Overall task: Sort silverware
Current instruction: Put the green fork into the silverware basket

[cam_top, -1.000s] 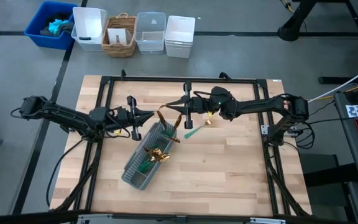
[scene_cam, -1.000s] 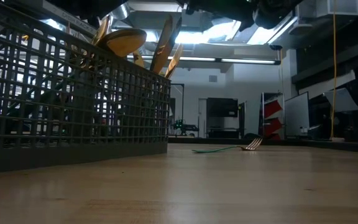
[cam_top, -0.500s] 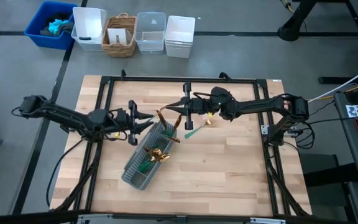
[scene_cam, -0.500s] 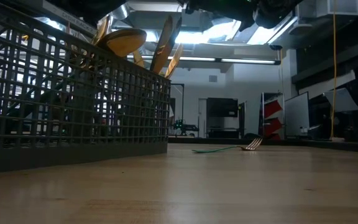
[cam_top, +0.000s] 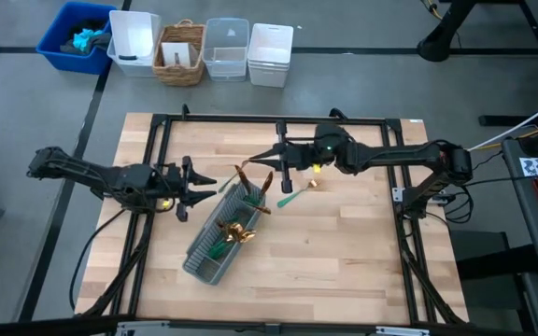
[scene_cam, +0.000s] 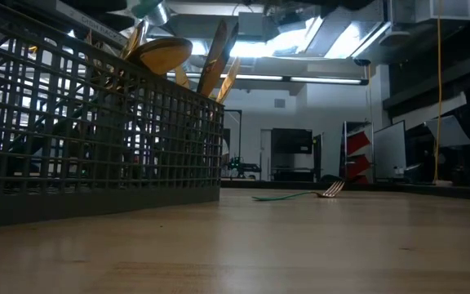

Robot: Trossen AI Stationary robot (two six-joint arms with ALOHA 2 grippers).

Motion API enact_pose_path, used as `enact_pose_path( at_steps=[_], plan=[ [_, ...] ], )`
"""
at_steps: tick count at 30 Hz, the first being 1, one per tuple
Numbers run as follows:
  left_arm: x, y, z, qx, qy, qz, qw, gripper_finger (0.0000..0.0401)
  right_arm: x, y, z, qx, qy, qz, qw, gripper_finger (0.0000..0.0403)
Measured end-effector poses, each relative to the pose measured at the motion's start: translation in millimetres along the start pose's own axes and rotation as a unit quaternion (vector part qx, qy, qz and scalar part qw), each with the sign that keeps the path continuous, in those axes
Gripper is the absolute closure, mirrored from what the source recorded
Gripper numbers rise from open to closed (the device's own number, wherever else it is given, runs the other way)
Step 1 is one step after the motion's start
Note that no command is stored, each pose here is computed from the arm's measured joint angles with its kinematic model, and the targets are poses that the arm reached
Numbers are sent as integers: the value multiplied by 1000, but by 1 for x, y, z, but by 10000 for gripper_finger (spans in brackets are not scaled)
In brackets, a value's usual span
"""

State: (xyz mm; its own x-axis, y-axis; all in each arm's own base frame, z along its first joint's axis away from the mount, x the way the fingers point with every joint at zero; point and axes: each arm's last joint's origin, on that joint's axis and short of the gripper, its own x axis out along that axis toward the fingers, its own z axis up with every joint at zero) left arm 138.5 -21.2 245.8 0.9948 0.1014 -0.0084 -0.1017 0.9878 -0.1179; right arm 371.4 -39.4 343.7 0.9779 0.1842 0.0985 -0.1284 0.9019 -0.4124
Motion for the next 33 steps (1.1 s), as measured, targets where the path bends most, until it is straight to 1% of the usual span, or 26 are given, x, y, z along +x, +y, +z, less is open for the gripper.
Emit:
enact_pose_path(
  at_steps=[4, 7, 11, 14, 16, 19, 22, 25, 28, 30, 33],
  plan=[
    [-7, 2, -1, -1, 11, 1, 1000, 254, 5, -4, 13, 13, 51, 27, 998, 401],
    [-9, 3, -1, 0, 10, 1, 1000, 254, 7, -2, 25, 10, 72, 54, 996, 401],
    [-10, 3, 0, 14, 8, 0, 1000, 254, 11, 7, 41, 15, 79, 81, 994, 402],
    [-10, 3, 0, 15, 8, 1, 1000, 254, 12, 20, 42, 4, 88, 104, 991, 402],
    [-10, 3, 0, 16, 9, 1, 1000, 253, 13, 29, 38, -12, 104, 109, 989, 402],
    [-10, 3, -1, 17, 15, 1, 1000, 255, 14, 39, 31, -42, 125, 95, 987, 402],
    [-10, 3, -1, 17, 14, 1, 1000, 256, 13, 46, 24, -54, 143, 90, 984, 402],
    [-10, 3, -1, 16, 14, 1, 1000, 254, 16, 51, 11, -52, 157, 96, 982, 402],
    [-10, 3, -1, 17, 14, 1, 1000, 254, 23, 55, -6, -53, 178, 93, 978, 402],
    [-9, 3, -2, 17, 17, 1, 1000, 253, 28, 60, -20, -52, 198, 104, 973, 402],
    [-9, 3, -3, 18, 20, 2, 1000, 253, 35, 66, -36, -71, 211, 117, 968, 399]
  ],
)
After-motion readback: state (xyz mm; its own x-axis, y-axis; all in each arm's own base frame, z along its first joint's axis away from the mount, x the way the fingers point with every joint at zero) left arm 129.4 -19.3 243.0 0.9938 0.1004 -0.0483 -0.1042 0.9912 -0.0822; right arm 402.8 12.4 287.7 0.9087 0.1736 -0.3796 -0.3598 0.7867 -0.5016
